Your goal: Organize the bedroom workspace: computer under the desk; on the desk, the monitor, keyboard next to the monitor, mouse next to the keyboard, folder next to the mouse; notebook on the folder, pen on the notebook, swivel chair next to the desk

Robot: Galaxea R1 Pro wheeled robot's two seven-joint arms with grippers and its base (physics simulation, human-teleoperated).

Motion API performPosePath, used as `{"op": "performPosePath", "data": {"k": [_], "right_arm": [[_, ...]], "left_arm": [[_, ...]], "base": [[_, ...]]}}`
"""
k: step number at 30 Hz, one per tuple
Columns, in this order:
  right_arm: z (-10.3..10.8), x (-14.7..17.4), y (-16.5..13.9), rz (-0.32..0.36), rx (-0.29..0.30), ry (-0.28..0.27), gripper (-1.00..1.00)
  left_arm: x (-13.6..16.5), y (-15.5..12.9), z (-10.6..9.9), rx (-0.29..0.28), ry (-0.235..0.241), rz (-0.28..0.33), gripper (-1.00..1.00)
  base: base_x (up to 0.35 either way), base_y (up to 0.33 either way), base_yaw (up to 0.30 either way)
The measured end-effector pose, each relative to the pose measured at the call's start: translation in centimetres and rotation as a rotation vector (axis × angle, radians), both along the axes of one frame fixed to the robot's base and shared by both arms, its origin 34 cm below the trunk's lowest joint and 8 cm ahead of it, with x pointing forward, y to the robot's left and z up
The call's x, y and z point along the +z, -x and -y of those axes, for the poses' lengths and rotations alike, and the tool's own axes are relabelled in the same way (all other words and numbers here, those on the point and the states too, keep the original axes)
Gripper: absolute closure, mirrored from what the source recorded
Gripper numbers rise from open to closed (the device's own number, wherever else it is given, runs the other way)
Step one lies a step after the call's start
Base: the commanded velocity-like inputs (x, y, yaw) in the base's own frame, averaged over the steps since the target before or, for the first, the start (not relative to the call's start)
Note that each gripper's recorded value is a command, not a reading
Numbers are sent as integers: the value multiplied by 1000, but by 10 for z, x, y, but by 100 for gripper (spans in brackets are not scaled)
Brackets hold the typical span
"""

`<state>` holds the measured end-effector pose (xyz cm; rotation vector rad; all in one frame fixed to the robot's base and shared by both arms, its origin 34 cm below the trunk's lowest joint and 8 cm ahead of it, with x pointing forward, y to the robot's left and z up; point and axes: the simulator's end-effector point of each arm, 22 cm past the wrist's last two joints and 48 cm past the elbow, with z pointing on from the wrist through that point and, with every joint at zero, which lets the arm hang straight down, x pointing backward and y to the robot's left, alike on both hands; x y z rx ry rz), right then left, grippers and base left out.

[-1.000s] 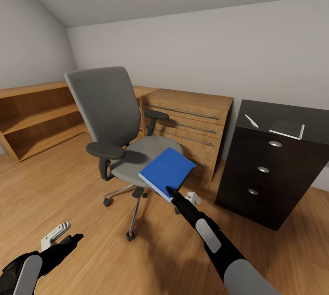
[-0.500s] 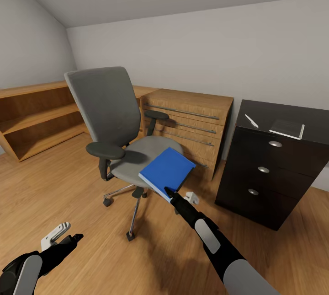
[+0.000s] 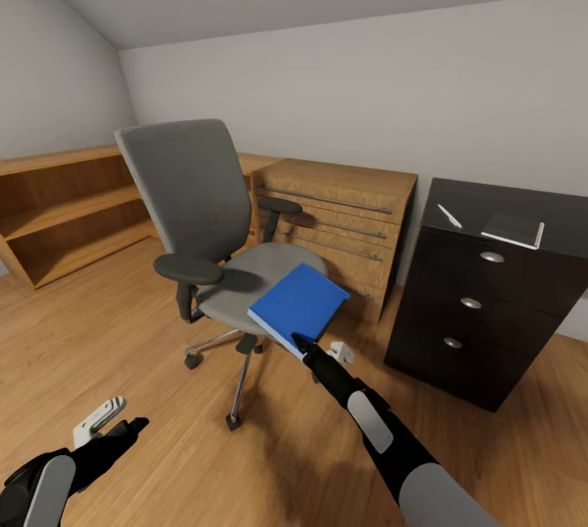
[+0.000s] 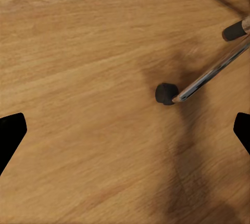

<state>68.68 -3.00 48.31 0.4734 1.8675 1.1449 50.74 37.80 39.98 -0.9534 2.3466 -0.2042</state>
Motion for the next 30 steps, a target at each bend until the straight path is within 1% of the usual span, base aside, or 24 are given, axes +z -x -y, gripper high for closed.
{"op": "performPosePath", "data": {"k": [9, 18, 23, 30], "right_arm": [[0, 1, 0, 4, 0, -1, -100], [0, 1, 0, 4, 1, -1, -100], [0, 1, 0, 3, 1, -1, -100], [0, 1, 0, 3, 1, -1, -100]], "left_arm": [[0, 0, 0, 1, -1, 0, -100], [-1, 0, 0, 1, 0, -1, -100], [-6, 3, 1, 1, 3, -17, -100], [-8, 4, 1, 0, 4, -21, -100]], "base": [[3, 0, 0], [66, 0, 0], [14, 0, 0], [2, 0, 0]]}}
